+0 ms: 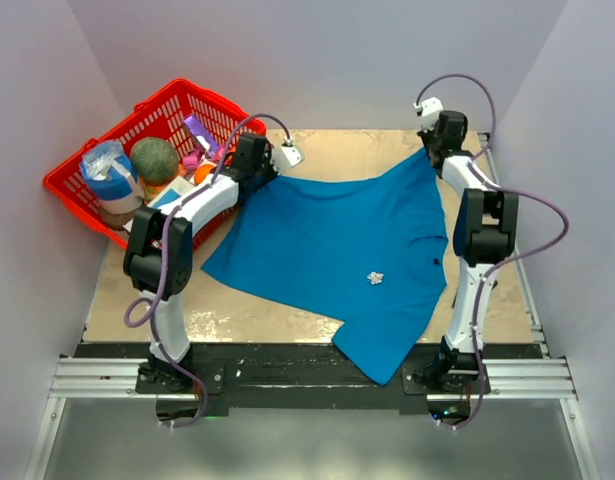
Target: Remove the brooch from the garment
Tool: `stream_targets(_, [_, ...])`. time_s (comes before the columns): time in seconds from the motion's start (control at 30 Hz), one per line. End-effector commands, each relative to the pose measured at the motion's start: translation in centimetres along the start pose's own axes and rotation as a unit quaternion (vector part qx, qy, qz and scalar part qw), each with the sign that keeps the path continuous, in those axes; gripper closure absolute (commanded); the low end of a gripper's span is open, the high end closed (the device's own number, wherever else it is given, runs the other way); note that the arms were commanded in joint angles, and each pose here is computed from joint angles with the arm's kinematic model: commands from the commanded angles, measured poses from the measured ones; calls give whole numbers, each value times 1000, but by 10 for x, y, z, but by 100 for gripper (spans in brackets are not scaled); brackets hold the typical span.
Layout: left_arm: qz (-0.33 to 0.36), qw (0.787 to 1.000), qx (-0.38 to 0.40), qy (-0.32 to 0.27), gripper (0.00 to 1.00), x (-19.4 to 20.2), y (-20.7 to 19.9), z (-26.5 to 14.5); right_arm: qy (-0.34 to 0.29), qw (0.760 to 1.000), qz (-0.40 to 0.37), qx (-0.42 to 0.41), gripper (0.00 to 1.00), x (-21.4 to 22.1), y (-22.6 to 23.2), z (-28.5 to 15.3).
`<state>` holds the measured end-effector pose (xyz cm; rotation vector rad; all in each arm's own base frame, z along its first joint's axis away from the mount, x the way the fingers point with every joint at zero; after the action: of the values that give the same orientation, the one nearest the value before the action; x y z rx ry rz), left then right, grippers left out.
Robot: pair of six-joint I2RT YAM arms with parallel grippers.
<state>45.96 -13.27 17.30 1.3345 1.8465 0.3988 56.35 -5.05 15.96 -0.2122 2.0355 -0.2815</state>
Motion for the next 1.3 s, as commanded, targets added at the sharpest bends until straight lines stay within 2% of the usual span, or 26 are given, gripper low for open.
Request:
stream_targets(0.0, [-35,997,-61,-22,97,-17,34,9,-69,994,-5,90,100,-50,-13,21])
stream_targets(0.07, [-40,997,-61,-23,86,-20,37,18,-47,995,2,89,98,-46,-11,34])
stream_targets(0.1, [-45,997,-55,-20,74,-20,36,19,-68,992,11,102,93,-69,-18,33])
stream_targets(0.13, [-50,997,-55,-20,67,-21,37,20,-46,994,16,100,75,-56,-16,43])
stream_targets(0.2, [-61,996,-51,-34,60,-30,44,16,-71,993,33,92,60,-82,-21,36])
stream_targets(0.23, [-76,995,-51,-45,57,-36,46,12,-72,993,45,78,46,-93,-23,24])
stream_targets(0.27, [-85,993,-56,-60,50,-42,53,2,-86,994,49,44,42,-104,-18,15])
stream_targets(0.3, [-91,991,-54,-77,45,-49,54,-3,-73,995,53,29,38,-97,-13,9])
stream_targets(0.37, [-102,989,-48,-100,42,-60,53,-17,-97,994,54,2,33,-119,-14,-28])
stream_targets(0.43, [-89,983,13,-160,41,-75,36,-26,-48,995,49,-71,33,-89,6,-40])
stream_targets(0.47, [-81,980,41,-177,41,-76,23,-33,-59,993,47,-86,34,-101,4,-67])
stream_targets(0.5, [-63,972,80,-213,41,-82,10,-36,-20,990,47,-129,34,-71,20,-71])
stream_targets(0.53, [-51,967,103,-226,41,-89,-5,-38,0,988,57,-147,34,-60,25,-84])
stream_targets(0.57, [-43,965,129,-226,41,-88,-23,-37,1,985,61,-162,34,-60,26,-103])
stream_targets(0.63, [-23,954,180,-239,41,-99,-54,-40,62,974,84,-203,36,-27,42,-123])
stream_targets(0.67, [-9,944,220,-245,43,-109,-90,-41,97,961,93,-241,36,-8,52,-153])
stream_targets(0.7, [-7,940,236,-244,44,-110,-104,-42,124,955,96,-253,37,10,58,-161])
stream_targets(0.73, [-10,934,252,-252,44,-115,-114,-46,121,954,94,-257,40,8,57,-177])
stream_targets(0.8, [-4,925,276,-261,46,-127,-137,-57,164,943,96,-273,42,37,64,-196])
stream_targets(0.87, [3,917,296,-269,48,-139,-157,-71,161,941,89,-284,48,45,66,-217])
stream_targets(0.9, [2,914,306,-266,49,-140,-163,-75,177,931,93,-306,50,63,74,-226])
stream_targets(0.97, [-15,908,328,-261,51,-140,-176,-84,165,928,81,-325,57,69,76,-247])
stream_targets(1.0, [-27,907,338,-251,53,-137,-180,-85,175,916,84,-351,59,83,84,-255])
stream_targets(1.07, [-63,912,346,-211,55,-126,-187,-83,182,909,77,-368,62,90,88,-269])
stream_targets(1.17, [-111,917,348,-162,58,-101,-188,-81,200,895,67,-394,64,99,92,-277])
stream_targets(1.27, [-127,922,332,-155,58,-83,-180,-90,214,874,35,-434,62,103,106,-277])
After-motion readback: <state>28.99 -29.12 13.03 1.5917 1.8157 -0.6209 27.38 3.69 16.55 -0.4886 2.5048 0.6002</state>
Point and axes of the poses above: each gripper's point midway between its finger pads, its own z axis out along the fingers, its own y axis along the line the jaws close on, x = y × z, the point moved 7 cm from there along -z, back along the fingers, and after that the axes turned 10 degrees about z, right-handed, at the moved point
